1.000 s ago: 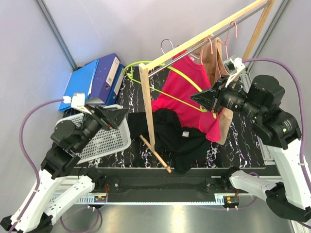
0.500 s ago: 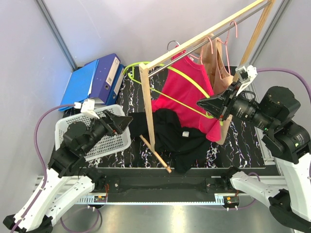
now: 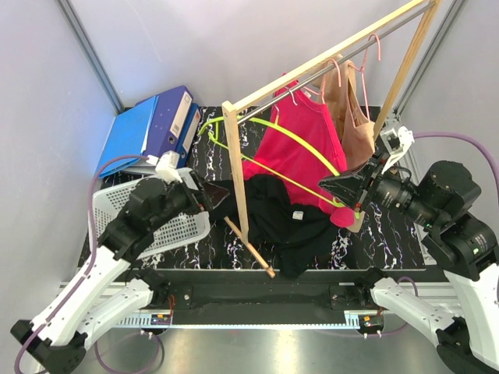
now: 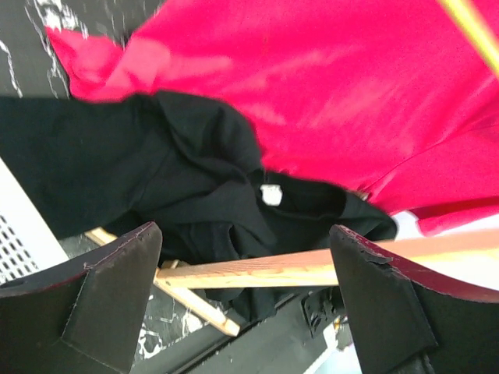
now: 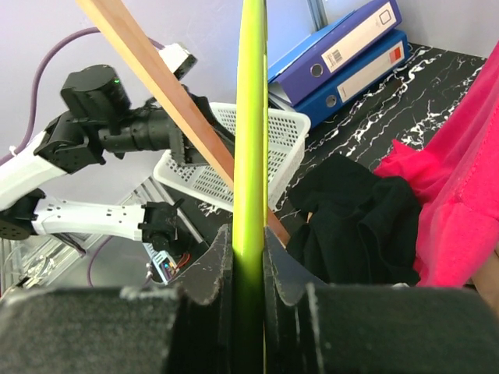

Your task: Remove the t-shirt from the hanger

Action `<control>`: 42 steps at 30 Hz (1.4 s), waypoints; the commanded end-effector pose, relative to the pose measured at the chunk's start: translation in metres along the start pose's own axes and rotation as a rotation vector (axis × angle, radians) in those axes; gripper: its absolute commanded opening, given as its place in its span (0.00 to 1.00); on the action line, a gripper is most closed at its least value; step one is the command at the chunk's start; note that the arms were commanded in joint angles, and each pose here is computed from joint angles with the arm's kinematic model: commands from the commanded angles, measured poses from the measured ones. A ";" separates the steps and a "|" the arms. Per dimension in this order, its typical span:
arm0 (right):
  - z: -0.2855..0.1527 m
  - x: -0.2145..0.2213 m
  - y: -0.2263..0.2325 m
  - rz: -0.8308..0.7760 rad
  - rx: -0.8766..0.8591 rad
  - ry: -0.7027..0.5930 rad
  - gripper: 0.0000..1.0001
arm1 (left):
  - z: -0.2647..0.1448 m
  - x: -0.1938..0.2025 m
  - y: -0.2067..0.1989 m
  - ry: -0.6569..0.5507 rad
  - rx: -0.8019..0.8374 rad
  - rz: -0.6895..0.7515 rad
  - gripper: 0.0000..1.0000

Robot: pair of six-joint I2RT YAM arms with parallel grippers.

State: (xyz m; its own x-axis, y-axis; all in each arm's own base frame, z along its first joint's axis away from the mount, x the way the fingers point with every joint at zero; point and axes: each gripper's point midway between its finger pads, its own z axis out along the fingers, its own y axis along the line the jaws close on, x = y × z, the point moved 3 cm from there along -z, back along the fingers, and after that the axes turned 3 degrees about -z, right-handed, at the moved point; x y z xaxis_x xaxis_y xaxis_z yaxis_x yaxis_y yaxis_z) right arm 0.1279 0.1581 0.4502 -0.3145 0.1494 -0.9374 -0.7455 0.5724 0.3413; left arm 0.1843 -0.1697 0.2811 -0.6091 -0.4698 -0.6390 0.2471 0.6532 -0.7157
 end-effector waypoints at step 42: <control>-0.045 0.023 -0.021 -0.019 0.200 -0.088 1.00 | 0.153 0.100 0.042 0.494 0.020 0.044 0.97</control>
State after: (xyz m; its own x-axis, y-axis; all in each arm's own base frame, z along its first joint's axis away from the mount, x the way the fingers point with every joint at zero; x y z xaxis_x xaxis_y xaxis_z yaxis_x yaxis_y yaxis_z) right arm 0.1102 0.1190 0.4119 -0.2966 0.1956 -0.9348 -0.6176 0.7073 0.3440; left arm 0.2398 -0.2698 0.1449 -0.8916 -0.1730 -0.4186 0.2093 0.6623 -0.7194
